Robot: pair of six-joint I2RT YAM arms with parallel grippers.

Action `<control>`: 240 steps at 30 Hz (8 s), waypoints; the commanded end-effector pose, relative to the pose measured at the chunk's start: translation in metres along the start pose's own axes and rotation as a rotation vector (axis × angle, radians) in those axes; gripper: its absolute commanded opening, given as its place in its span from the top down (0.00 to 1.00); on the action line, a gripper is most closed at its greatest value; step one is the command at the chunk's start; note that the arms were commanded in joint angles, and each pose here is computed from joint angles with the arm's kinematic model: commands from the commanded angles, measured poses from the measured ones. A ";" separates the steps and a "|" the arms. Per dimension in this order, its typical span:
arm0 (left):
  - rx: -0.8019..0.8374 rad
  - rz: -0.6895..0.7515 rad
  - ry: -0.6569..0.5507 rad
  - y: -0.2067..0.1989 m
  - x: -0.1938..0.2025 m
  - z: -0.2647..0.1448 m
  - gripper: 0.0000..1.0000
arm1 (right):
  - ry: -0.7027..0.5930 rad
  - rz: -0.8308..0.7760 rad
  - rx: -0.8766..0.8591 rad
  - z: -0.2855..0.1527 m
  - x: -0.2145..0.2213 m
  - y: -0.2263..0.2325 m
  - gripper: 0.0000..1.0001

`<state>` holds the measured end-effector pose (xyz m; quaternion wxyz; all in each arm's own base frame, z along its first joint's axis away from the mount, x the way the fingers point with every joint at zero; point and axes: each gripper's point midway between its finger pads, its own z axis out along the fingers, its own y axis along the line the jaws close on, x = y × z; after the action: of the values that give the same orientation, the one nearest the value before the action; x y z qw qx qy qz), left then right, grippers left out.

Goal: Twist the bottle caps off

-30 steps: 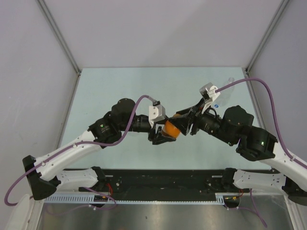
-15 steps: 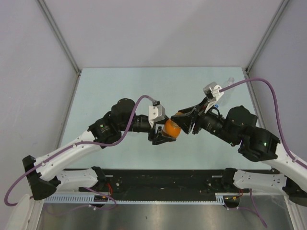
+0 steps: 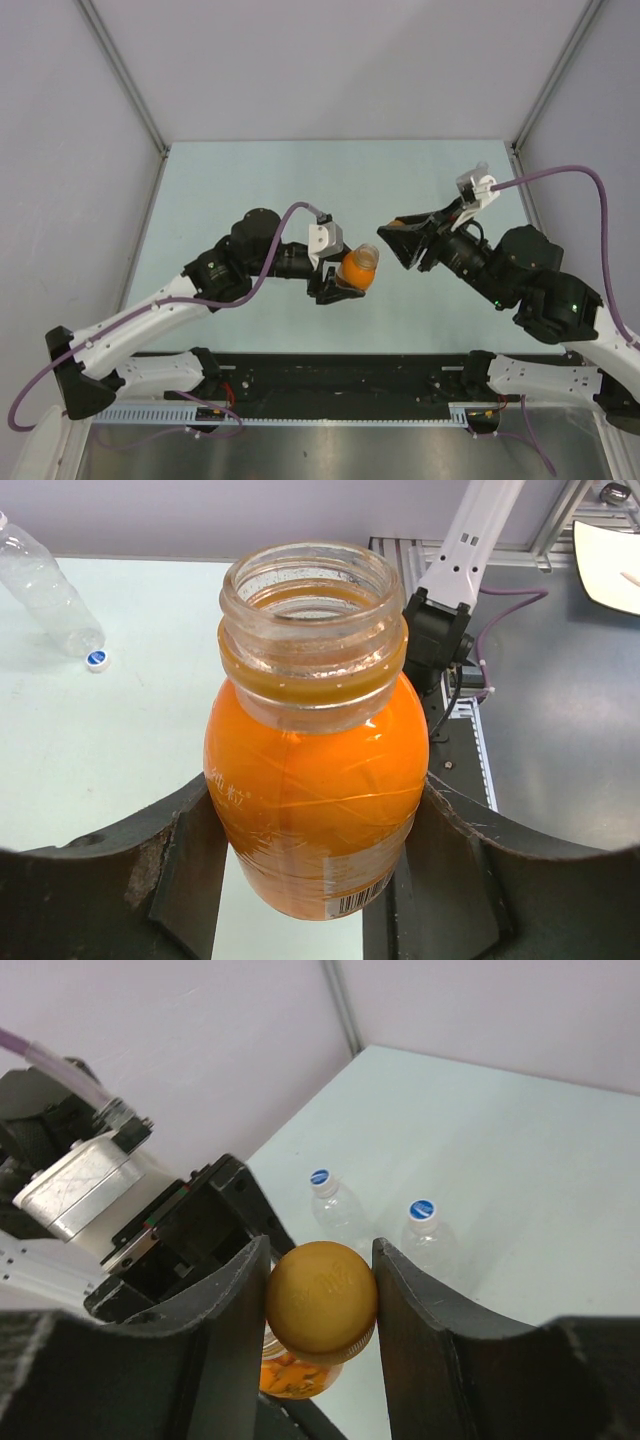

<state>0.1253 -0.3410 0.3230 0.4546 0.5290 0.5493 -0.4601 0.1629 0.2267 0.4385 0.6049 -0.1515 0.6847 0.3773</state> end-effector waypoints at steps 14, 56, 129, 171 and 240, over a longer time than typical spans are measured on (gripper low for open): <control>-0.046 0.022 -0.074 -0.018 -0.001 -0.033 0.99 | -0.058 0.018 0.603 0.010 0.003 -0.154 1.00; -0.085 0.063 -0.189 -0.042 -0.008 -0.073 0.95 | 0.107 0.518 1.638 -0.113 0.242 -0.441 1.00; -0.061 0.063 -0.208 -0.051 -0.006 -0.076 0.91 | 0.285 0.551 1.608 -0.100 0.266 -0.445 0.28; -0.147 0.001 0.034 0.005 0.026 -0.016 0.92 | 0.003 0.253 -0.051 -0.004 0.033 -0.011 0.17; -0.320 0.027 -0.004 0.009 0.016 -0.053 0.00 | -0.131 0.046 0.809 -0.067 0.001 -0.143 1.00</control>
<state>0.1364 -0.2999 0.3031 0.5161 0.4747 0.6158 -0.3592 0.1904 0.1576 0.3726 0.6083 0.0087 0.7694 0.1945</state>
